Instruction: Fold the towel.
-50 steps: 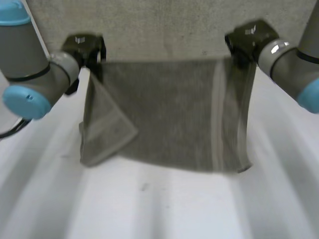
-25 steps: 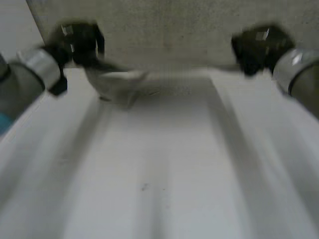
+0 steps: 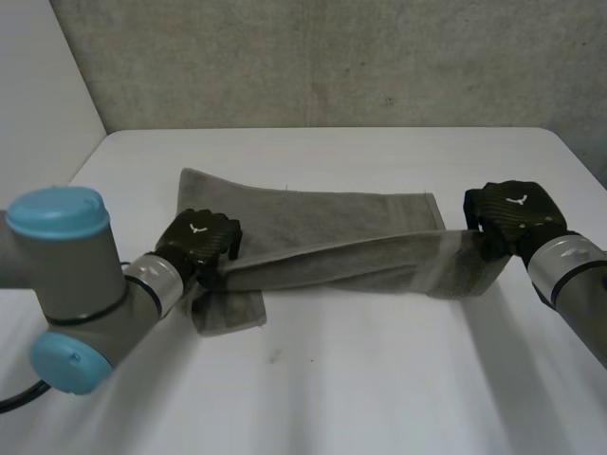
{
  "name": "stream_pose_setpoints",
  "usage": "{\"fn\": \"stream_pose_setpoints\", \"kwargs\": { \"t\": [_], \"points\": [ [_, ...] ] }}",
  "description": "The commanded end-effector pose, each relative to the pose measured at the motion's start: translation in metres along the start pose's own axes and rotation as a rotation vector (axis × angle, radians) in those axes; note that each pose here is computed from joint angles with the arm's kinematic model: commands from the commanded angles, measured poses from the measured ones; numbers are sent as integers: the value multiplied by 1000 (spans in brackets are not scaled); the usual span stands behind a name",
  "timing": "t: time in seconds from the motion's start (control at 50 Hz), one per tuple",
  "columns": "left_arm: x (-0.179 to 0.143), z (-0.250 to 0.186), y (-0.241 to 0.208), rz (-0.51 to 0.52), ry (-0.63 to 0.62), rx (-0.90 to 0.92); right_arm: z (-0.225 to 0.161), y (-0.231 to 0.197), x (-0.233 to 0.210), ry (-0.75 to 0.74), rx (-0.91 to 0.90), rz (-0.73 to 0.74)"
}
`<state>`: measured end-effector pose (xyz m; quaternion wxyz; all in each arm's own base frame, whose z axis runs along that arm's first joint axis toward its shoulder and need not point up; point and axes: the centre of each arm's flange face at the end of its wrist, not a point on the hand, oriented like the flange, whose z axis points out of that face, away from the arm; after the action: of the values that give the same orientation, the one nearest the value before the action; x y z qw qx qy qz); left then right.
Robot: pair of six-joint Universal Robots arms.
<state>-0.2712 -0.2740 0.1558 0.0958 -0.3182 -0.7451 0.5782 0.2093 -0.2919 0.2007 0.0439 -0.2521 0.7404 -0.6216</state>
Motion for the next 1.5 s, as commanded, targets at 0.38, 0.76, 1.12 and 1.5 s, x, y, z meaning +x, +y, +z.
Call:
{"fn": "stream_pose_setpoints", "kwargs": {
  "t": [0.38,0.76,1.12,1.5],
  "points": [
    [6,-17,30,-75,-277,-7,3,7,13,58,20,84],
    [-8,-24,12,-71,-345,45,3,10,17,85,50,73],
    [-48,-90,-166,103,-187,259,-60,-134,48,144,264,-111],
    [-53,-52,-116,70,62,-213,-38,-118,45,10,-87,-222]
  ]
}}
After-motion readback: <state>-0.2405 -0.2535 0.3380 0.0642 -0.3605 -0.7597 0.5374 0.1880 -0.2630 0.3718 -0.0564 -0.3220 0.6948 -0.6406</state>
